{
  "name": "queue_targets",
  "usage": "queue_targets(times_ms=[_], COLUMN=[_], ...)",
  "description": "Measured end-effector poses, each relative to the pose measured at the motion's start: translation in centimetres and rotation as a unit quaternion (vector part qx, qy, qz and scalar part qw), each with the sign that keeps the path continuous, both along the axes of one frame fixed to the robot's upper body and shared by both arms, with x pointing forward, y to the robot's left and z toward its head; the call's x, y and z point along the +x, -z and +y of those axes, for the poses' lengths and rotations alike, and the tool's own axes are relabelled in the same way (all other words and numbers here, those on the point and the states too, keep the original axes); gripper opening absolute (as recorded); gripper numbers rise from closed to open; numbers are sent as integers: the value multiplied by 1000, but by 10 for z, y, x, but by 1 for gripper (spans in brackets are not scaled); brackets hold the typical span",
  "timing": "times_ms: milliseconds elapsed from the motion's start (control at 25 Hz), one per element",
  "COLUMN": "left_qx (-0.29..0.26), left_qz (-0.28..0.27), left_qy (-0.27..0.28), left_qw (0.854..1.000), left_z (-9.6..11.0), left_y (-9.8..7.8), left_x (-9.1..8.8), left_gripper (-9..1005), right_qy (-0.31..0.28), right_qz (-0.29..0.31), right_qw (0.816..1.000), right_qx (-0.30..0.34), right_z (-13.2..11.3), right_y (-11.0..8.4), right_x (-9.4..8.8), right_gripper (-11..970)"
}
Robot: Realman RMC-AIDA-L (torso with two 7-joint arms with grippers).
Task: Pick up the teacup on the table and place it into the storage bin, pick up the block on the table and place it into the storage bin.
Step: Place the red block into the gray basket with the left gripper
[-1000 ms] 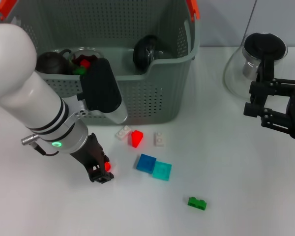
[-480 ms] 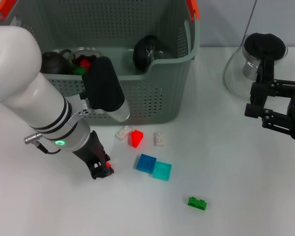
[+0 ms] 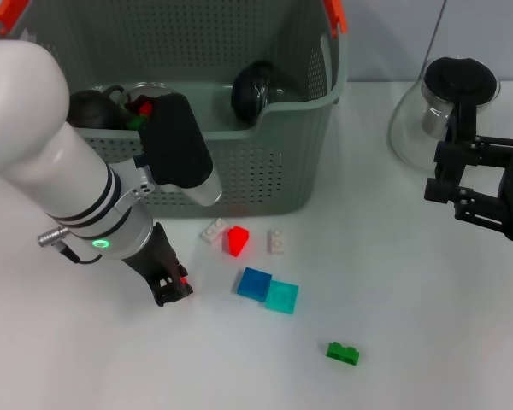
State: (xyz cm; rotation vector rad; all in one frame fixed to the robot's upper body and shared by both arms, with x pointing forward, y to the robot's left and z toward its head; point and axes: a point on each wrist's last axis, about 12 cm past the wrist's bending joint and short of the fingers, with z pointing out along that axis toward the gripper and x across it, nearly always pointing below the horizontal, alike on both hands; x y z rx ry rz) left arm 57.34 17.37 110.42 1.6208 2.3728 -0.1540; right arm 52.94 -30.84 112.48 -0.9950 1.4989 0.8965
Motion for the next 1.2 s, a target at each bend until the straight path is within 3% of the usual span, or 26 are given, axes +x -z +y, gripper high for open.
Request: queue_targets(times_ms=[240, 440, 520, 680, 880, 960, 1040, 1200], left_qx=[-34, -132, -195, -318, -439, -478, -529, -597], left_qz=[7, 45, 67, 97, 93, 83, 61, 16], left_qy=[-33, -75, -92, -91, -68, -57, -53, -61], left_qw=[999, 987, 974, 939, 891, 873, 845, 800], left_z=[21, 67, 89, 116, 138, 142, 147, 151], left_y=[-17, -38, -43, -51, -65, -74, -85, -108], left_x=[6, 10, 9, 1, -13, -16, -17, -10], left_gripper=[205, 205, 205, 205, 204, 204, 204, 204], right_qy=[0, 0, -1, -2, 1, 1, 3, 6], right_qz=[-2, -3, -3, -3, -3, -3, -3, -1], right_qw=[1000, 1000, 1000, 1000, 1000, 1000, 1000, 1000], right_qx=[0, 1, 1, 2, 2, 3, 2, 0], right_z=[0, 0, 1, 1, -1, -1, -1, -2], right_y=[-1, -1, -1, -1, -1, -1, -1, 0], right_x=[0, 1, 1, 0, 0, 0, -1, -1], right_gripper=[518, 518, 518, 518, 518, 518, 518, 518])
